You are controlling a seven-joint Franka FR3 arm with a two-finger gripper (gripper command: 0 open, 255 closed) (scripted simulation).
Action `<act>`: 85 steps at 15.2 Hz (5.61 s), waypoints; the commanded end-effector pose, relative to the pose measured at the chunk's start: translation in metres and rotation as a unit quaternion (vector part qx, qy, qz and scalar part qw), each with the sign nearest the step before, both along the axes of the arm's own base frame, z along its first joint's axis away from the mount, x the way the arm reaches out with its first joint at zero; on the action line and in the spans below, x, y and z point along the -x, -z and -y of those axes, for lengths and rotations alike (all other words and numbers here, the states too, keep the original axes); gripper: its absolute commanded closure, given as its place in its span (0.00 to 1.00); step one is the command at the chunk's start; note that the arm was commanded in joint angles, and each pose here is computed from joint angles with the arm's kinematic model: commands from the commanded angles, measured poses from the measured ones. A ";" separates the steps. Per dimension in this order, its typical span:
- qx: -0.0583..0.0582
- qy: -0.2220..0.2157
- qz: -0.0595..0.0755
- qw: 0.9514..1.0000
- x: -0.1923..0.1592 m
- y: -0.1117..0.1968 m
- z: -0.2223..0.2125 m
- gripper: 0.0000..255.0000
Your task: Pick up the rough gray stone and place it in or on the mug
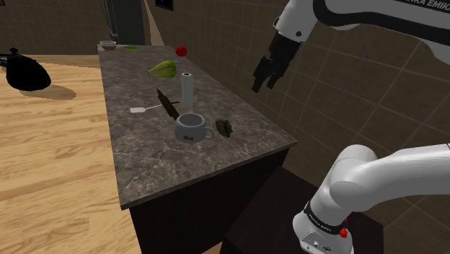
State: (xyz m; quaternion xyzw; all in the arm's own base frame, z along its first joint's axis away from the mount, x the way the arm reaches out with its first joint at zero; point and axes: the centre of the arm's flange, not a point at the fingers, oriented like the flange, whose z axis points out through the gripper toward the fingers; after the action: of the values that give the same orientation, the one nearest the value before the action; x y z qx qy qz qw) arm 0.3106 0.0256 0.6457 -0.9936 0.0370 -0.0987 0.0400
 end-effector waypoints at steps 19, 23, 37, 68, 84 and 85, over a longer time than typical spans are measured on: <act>0.044 0.016 -0.122 0.991 -0.195 0.156 0.063 0.00; 0.054 0.020 -0.149 0.987 -0.232 0.197 0.080 0.00; 0.072 0.026 -0.198 0.977 -0.288 0.305 0.116 0.00; 0.072 0.026 -0.198 0.977 -0.287 0.250 0.117 1.00; 0.072 0.026 -0.198 0.977 -0.287 0.165 0.117 1.00; 0.072 0.026 -0.198 0.977 -0.287 0.160 0.117 1.00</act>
State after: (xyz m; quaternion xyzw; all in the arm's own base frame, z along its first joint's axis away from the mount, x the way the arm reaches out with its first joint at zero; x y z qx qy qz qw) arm 0.5976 -0.0901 0.4806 -0.9924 0.0629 0.0966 -0.0422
